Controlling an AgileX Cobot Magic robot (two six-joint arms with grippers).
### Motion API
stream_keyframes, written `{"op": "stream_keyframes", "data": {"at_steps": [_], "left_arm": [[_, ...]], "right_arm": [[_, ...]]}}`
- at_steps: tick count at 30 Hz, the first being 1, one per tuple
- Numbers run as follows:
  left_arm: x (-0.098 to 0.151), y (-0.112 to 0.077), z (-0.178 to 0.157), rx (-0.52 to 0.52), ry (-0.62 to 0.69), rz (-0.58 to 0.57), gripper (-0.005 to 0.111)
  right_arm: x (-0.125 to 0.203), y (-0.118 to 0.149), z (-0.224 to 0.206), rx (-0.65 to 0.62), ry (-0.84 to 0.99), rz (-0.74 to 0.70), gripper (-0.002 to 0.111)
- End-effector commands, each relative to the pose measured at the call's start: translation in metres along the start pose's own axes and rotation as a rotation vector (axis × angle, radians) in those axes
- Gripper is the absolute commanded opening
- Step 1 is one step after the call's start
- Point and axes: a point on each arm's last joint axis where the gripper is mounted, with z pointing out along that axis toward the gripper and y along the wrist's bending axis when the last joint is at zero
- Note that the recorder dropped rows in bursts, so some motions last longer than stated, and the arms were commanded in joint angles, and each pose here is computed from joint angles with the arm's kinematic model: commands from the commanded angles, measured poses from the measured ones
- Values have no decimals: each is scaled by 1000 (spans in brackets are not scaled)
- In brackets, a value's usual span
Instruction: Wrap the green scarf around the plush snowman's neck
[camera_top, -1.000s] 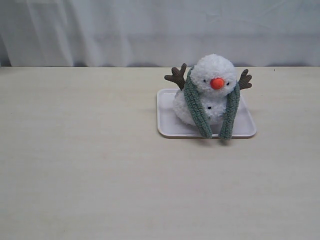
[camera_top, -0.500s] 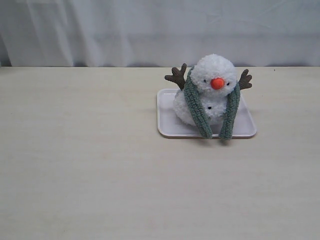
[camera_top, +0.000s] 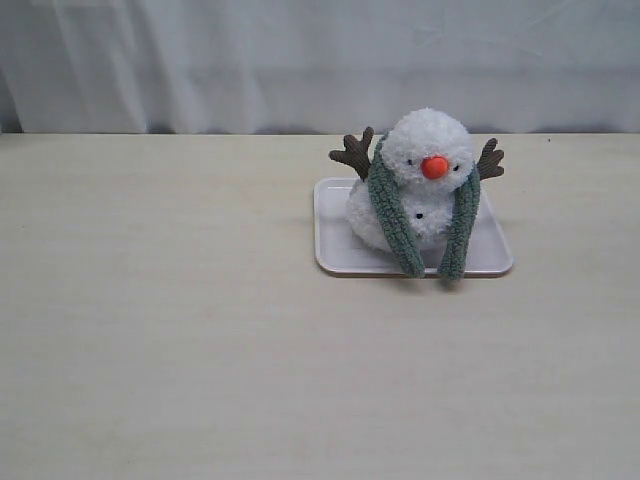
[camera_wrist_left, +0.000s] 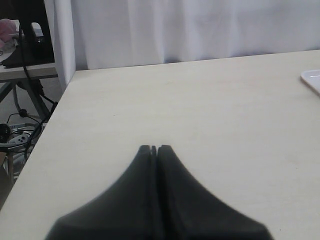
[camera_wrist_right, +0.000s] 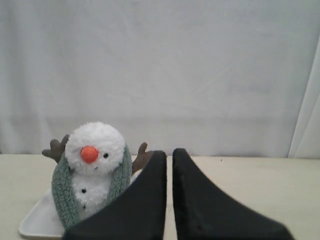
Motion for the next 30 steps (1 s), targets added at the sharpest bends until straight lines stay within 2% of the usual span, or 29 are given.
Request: {"op": "stream_keyframes", "data": {"at_steps": [1, 10, 30], "left_arm": [[0, 0, 0, -2, -12, -2, 0], [0, 0, 0, -2, -12, -2, 0], [0, 0, 0, -2, -12, -2, 0]], "right_arm": [[13, -1, 0, 15, 85, 11, 4], [41, 0, 2, 16, 182, 8, 4], [49, -1, 0, 27, 267, 29, 4]]}}
